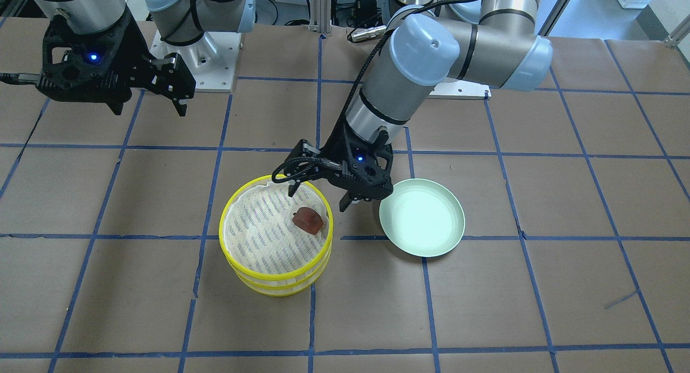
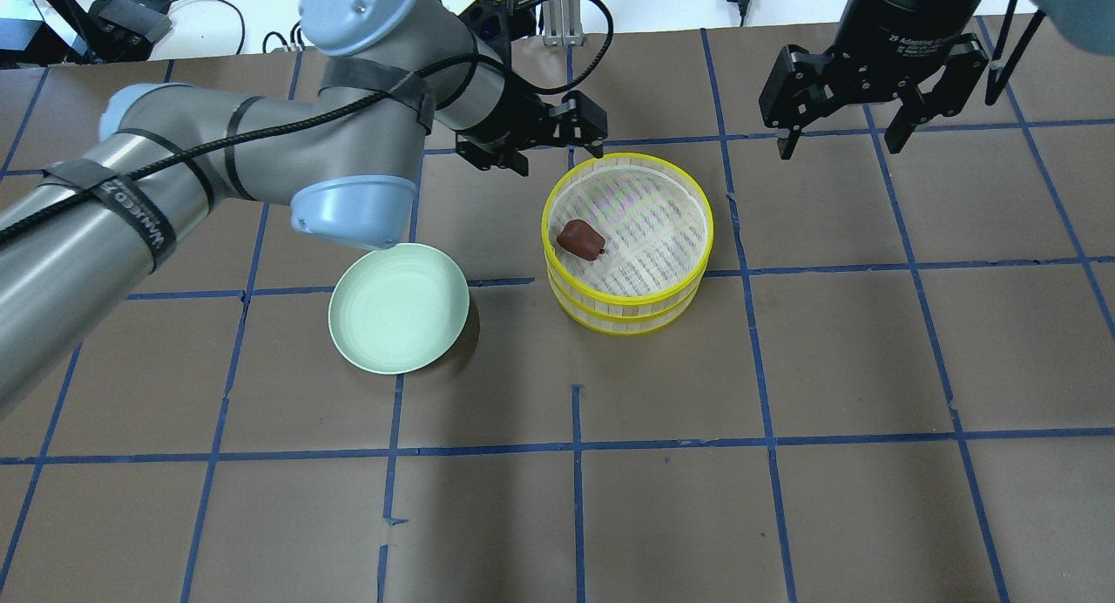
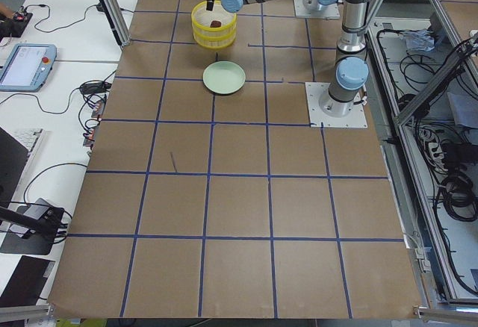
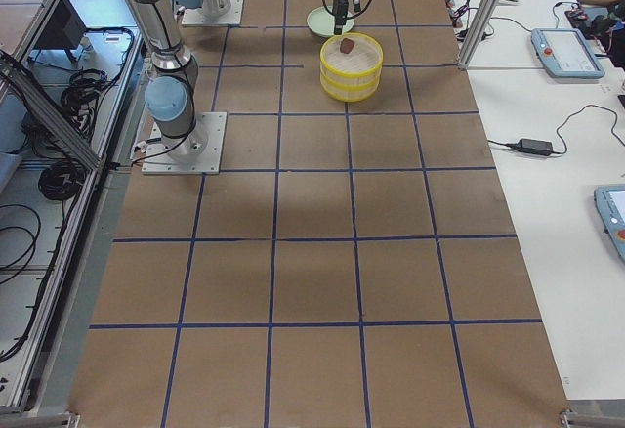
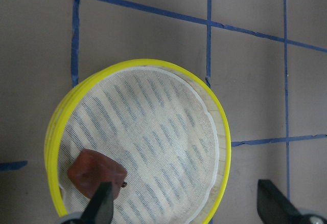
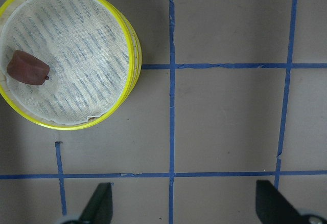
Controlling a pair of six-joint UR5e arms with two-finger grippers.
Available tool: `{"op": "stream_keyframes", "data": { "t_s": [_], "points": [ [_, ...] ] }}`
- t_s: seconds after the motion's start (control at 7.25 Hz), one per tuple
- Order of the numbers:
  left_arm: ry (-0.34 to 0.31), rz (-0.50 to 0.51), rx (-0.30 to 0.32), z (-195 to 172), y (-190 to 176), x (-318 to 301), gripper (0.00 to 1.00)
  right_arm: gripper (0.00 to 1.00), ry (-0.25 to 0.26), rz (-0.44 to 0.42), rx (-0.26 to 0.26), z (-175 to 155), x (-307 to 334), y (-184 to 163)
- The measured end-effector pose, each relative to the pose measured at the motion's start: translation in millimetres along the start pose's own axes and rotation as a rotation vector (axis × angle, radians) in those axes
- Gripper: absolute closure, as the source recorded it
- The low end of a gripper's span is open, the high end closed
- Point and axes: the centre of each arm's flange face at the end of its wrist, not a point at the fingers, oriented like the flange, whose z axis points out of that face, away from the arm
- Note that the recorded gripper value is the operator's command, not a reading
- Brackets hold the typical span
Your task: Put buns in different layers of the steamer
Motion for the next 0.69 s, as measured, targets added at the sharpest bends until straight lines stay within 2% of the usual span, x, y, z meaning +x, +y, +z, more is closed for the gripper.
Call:
{"op": "stream_keyframes", "data": {
  "t_s": [0.14, 0.41, 0.69],
  "points": [
    [-0.056, 0.039, -0.033, -27, -2, -29, 0.0, 0.01, -0.001, 0.004, 0.013, 3, 0, -2],
    [-0.196, 0.002, -0.155, -76, 11, -77, 0.0, 0.0, 0.0, 0.0, 0.033, 12, -6, -4],
    [-0.346, -0.015, -0.246, -118, 31, -88, 0.0, 0.0, 0.002, -0.017, 0.024, 16, -9, -3]
  ]
}}
